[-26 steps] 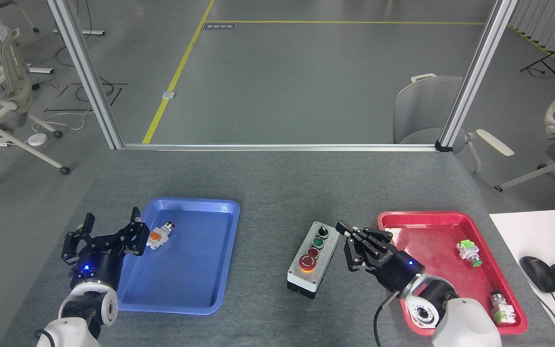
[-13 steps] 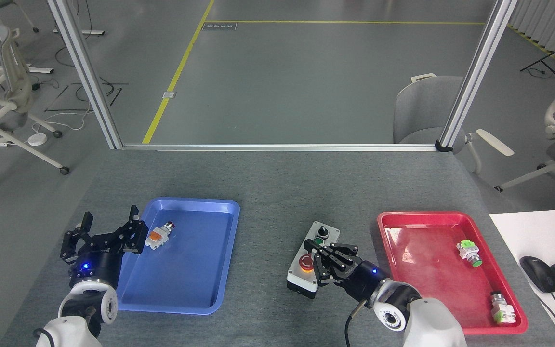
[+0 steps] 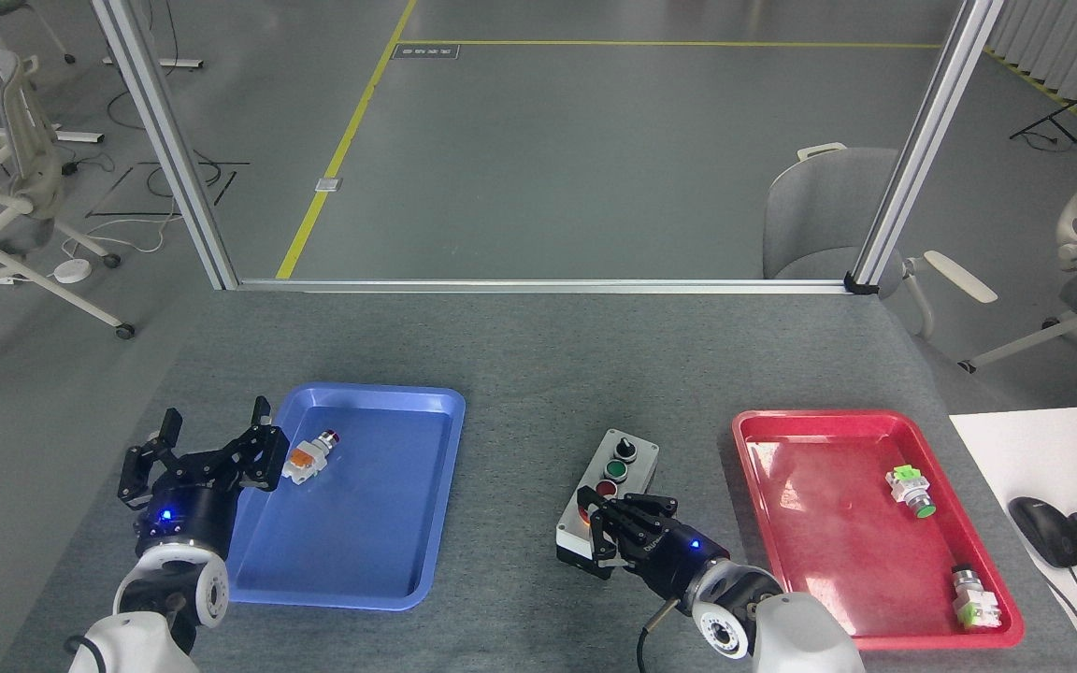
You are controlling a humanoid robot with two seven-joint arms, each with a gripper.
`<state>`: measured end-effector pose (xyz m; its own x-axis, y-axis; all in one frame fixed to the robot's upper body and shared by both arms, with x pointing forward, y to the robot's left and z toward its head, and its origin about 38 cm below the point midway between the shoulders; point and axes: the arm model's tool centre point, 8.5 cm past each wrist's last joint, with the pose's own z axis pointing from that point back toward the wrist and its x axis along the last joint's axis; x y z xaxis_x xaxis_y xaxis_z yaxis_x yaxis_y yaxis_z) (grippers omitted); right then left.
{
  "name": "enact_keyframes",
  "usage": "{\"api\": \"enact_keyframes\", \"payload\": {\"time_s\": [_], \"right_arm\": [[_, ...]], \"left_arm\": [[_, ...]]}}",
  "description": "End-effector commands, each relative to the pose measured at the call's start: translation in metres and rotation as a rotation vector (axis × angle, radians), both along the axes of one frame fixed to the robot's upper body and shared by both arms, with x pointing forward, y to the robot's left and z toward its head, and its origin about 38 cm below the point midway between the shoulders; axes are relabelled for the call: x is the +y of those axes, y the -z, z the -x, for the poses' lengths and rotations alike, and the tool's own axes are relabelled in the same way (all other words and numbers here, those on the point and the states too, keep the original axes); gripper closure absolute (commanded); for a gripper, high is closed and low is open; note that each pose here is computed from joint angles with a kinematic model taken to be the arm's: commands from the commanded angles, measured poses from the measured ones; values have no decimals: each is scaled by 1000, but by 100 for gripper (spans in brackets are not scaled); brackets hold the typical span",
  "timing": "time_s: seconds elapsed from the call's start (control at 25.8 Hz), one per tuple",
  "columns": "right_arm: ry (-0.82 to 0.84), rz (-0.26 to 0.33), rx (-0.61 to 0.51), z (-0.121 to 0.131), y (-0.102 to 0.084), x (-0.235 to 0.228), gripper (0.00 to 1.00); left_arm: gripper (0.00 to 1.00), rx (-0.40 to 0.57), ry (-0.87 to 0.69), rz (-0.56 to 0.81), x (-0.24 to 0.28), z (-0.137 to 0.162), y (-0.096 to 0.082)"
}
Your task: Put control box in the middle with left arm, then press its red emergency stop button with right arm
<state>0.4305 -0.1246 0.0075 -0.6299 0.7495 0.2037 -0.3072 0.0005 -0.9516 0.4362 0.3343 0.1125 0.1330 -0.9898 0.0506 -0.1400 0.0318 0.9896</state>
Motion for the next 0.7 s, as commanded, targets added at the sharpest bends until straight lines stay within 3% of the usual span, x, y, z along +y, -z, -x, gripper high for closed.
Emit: {"api": "enact_keyframes", "payload": {"time_s": [0.0, 0.23, 0.43, 0.58, 0.66], "right_arm": [[1, 14, 28, 3, 7, 1, 100], [4, 23, 61, 7, 19, 1, 100], [0, 29, 76, 10, 24, 2, 100], [36, 1, 34, -2, 7, -1, 100], [95, -34, -55, -25, -23, -6, 100]], "left_arm": [[1, 2, 2, -1, 0, 0, 1], [1, 14, 19, 18, -11, 3, 9], [1, 60, 35, 93, -40, 16, 38], [1, 107, 38, 99, -43, 28, 57], [1, 120, 55, 99, -50, 28, 61]]}}
